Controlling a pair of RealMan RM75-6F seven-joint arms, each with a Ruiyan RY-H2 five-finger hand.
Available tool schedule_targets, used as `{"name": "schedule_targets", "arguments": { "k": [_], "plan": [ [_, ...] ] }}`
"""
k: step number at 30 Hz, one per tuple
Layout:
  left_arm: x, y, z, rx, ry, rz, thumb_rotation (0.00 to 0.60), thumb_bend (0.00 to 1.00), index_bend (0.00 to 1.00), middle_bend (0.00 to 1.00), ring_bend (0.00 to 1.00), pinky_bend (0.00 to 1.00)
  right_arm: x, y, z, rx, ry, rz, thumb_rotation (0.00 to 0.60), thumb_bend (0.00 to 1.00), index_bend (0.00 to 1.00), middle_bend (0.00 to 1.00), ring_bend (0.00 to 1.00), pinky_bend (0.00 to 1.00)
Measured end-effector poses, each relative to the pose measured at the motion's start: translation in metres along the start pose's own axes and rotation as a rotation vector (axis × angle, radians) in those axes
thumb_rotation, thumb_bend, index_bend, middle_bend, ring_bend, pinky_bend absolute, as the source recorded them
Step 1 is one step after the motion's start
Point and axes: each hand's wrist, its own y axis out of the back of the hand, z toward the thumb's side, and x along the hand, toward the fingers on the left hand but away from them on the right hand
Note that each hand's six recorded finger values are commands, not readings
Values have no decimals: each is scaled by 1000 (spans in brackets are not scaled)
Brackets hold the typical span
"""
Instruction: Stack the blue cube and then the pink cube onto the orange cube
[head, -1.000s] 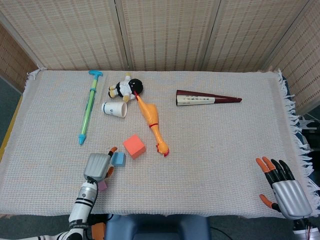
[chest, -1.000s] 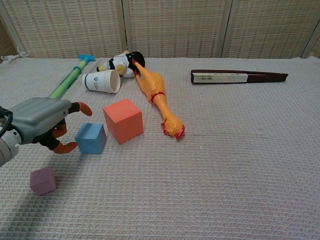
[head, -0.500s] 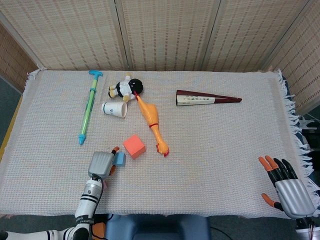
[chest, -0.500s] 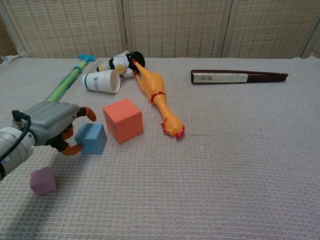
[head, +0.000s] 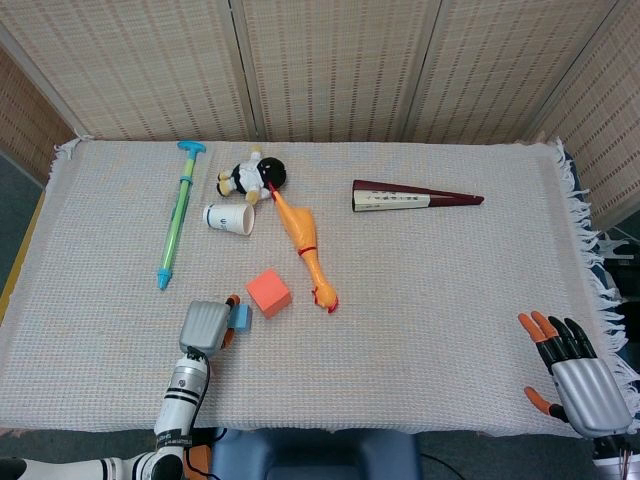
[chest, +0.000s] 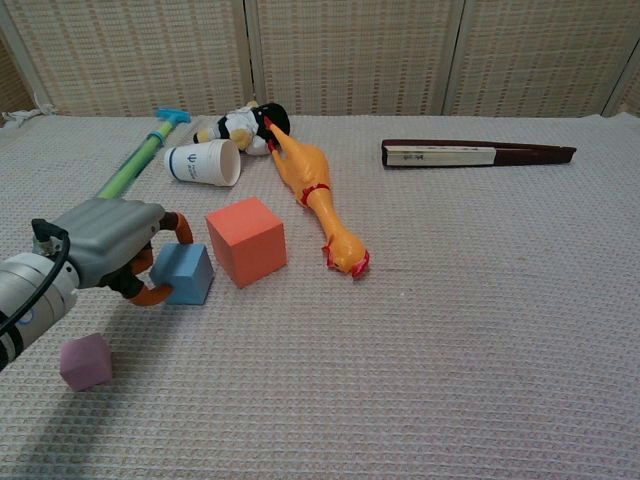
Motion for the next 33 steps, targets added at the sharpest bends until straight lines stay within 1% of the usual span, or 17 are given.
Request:
{"name": "schedule_targets", "arguments": {
  "k": [8,17,22,25,29,33],
  "plan": [
    [-13,16,-5,-28,-1,16,600,325,457,1000,1000,1000,-1,-2,2,3,5,7,600,115,0,0,0,0],
    [-24,48,-7,-15,-6,82,600,325,452,1000,1000,1000,1,0,3,-7,15,5,600,116,0,0,0,0],
    [-17,65,-3,-17,-4,104,600,324,455,1000,1000,1000,1,1,3,-9,17,3,600,116,0,0,0,0],
    [-12,73,6,-12,-23,114,600,324,454,1000,1000,1000,0,1,3,-11,17,4,600,115,0,0,0,0],
    [-5,77,17,9,-63,123,600,326,446,1000,1000,1000,0,1,1,-14,12,4,600,116,0,0,0,0],
    [5,77,23,58,-107,146,600,325,436,1000,1000,1000,0,3,-1,-15,4,-1,600,116,0,0,0,0]
  ]
}}
